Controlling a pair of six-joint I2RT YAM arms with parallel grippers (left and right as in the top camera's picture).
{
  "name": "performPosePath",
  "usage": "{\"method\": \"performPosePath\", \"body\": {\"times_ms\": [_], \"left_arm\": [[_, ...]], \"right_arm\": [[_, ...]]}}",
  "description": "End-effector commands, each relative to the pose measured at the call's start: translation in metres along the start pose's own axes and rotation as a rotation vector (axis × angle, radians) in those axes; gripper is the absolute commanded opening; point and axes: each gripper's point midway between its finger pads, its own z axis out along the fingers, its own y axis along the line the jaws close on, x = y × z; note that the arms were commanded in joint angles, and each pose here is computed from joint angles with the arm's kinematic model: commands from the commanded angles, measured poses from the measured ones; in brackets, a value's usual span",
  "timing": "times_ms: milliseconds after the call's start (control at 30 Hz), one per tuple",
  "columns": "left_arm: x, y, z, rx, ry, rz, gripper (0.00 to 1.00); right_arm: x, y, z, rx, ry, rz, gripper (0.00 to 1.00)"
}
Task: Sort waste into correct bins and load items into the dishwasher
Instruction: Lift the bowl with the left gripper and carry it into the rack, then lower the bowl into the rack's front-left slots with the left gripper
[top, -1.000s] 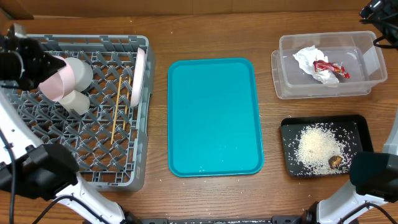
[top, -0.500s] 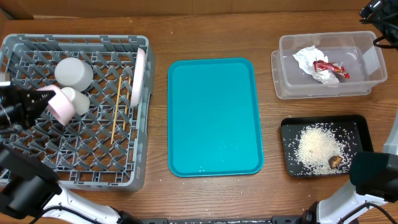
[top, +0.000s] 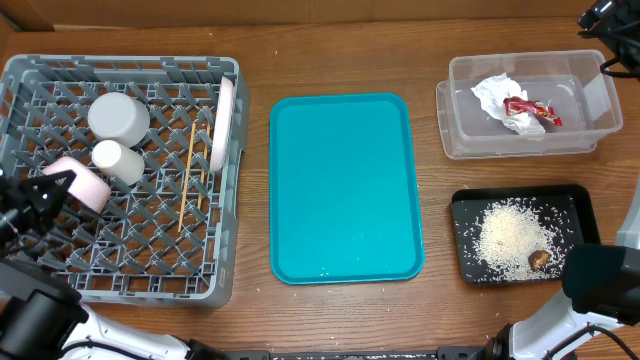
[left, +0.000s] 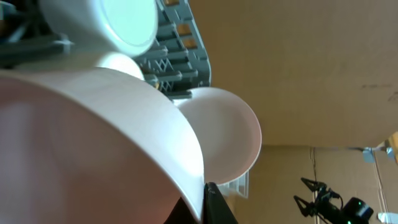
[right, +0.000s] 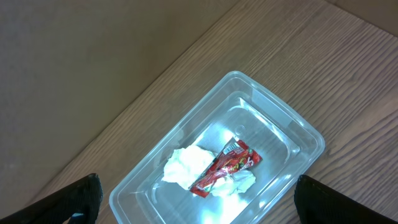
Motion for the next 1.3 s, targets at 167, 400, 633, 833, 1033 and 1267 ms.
{"method": "performPosePath", "body": {"times_ms": [167, 400, 633, 833, 1033, 1267], "left_arm": [[0.002, 0.017, 0.005, 0.028, -0.047, 0.105, 0.04], [0.012, 0.046, -0.007, -0.125, 0.006, -0.027, 0.04], [0.028, 0.089, -0.037, -0.362, 0.032, -0.256, 0.10], [0.054, 0.137, -0.082, -0.760, 0.041, -0.571, 0.30], [0.061, 0.134, -0.101, -0.883, 0.041, -0.676, 0.47], [0.044, 0.094, -0.111, -0.893, 0.017, -0.620, 0.28]], "right_arm": [[-0.002, 0.000, -0.003, -0.002, -0.009, 0.003, 1.00], [-0.002, 0.000, -0.003, -0.002, -0.009, 0.003, 1.00], [-0.002, 0.000, -0.003, -0.002, -0.009, 0.003, 1.00], [-0.002, 0.000, -0.003, -0.002, -0.009, 0.003, 1.00], [-0.002, 0.000, -0.003, -0.002, -0.009, 0.003, 1.00], [-0.002, 0.000, -0.003, -0.002, -0.009, 0.003, 1.00]]}}
